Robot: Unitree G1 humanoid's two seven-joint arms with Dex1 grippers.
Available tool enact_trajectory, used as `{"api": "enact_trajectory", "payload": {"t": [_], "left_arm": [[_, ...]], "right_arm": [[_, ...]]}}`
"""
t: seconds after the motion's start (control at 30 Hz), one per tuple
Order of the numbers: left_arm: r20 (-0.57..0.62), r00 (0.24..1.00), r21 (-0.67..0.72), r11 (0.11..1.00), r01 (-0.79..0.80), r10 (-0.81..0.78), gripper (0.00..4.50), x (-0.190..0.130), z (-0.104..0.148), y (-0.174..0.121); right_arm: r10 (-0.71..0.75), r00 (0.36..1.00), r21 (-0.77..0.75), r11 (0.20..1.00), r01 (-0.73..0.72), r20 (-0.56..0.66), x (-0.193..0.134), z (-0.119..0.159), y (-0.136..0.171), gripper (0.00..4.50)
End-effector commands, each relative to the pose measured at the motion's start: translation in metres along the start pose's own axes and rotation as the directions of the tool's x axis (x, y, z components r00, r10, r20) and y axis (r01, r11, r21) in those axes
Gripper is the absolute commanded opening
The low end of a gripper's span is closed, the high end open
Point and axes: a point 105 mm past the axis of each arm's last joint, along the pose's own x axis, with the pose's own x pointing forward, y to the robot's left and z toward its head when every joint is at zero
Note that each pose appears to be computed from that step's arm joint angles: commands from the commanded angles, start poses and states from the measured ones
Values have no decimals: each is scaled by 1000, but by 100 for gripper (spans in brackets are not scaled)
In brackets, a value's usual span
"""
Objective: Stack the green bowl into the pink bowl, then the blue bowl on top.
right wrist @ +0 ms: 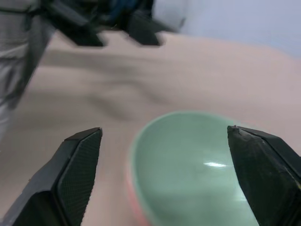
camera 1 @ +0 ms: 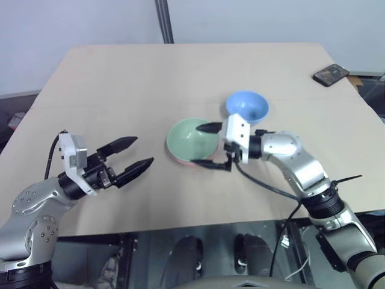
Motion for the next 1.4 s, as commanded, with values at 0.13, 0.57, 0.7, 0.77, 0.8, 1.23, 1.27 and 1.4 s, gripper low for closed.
{"api": "enact_trajectory", "payload": {"t": [0.13, 0.57, 0.7, 0.77, 0.8, 1.23, 1.27, 1.4], "left_arm": [[54, 998, 35, 999, 40, -42, 450, 8, 18, -8], [81, 995, 50, 997, 59, -63, 450, 3, 31, -17], [81, 996, 50, 998, 37, -41, 450, 1, 29, -18], [81, 996, 46, 999, 21, -24, 450, 0, 27, -17], [81, 997, 43, 999, 10, -13, 450, -1, 26, -15], [74, 997, 19, 999, -34, 33, 450, -4, 15, -2], [71, 997, 20, 999, -32, 31, 450, -3, 15, -1], [68, 997, 20, 999, -26, 24, 450, -1, 14, -2]], "right_arm": [[-325, 925, -148, 943, 300, -198, -46, -40, -80, 436], [-292, 894, -229, 948, 223, -339, -39, -91, -99, 158], [-304, 899, -294, 932, 213, -314, -40, -82, -103, 4], [-286, 922, -311, 929, 201, -260, -40, -65, -103, 4], [-261, 941, -305, 933, 189, -217, -39, -53, -99, 4], [300, 954, -190, 938, -291, 22, 19, 28, 30, 4], [307, 952, -197, 933, -301, -1, 25, 22, 32, 4], [249, 967, -192, 948, -253, -46, 42, 4, 22, 123]]}}
